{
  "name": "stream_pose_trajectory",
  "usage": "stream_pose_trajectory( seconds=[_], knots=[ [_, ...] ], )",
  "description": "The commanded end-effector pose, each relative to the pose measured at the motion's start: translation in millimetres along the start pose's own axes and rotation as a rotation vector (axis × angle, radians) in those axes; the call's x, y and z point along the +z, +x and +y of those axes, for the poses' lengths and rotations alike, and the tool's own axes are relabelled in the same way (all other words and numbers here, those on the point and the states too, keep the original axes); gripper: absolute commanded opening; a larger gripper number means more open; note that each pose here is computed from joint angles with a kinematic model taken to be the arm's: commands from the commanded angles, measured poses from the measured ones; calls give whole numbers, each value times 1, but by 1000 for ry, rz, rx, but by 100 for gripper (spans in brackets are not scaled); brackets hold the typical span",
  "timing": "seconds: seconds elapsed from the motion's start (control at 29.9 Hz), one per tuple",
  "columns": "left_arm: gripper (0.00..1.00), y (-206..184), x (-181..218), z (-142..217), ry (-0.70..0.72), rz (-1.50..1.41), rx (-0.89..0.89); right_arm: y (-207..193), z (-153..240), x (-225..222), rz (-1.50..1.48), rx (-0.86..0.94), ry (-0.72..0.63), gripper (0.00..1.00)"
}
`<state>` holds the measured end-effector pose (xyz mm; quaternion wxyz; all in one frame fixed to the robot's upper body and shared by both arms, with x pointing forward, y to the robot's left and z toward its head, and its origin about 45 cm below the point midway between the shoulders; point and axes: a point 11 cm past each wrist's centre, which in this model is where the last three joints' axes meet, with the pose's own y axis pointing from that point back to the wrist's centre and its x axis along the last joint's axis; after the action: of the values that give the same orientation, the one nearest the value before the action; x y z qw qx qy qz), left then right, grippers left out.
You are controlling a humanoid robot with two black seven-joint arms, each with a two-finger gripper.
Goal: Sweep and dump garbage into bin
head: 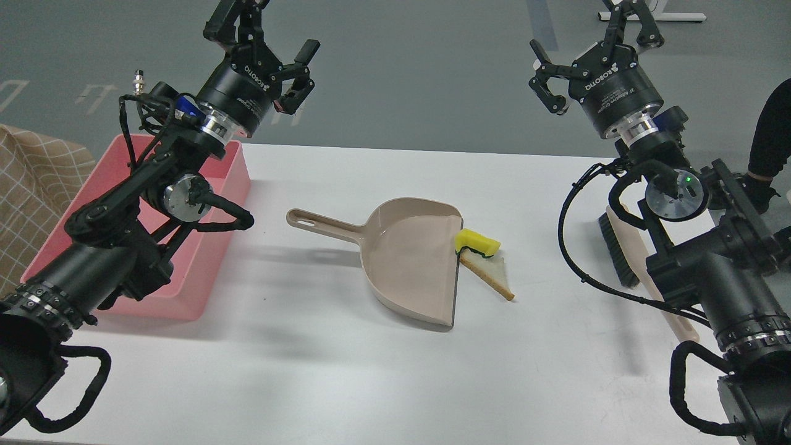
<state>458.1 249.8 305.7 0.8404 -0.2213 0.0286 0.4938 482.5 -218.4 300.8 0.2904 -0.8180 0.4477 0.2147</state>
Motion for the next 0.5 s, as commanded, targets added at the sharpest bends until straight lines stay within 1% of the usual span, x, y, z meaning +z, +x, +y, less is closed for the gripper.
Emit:
stream_pose_trajectory(
  seconds=[0.0, 0.47],
  knots=[
    [98, 0, 0, 0, -3, 0, 0, 1, 0, 0, -2, 2, 0, 100],
    [98, -1, 1, 0, -30, 13, 4, 0, 0, 1, -3, 1, 0, 100]
  ],
)
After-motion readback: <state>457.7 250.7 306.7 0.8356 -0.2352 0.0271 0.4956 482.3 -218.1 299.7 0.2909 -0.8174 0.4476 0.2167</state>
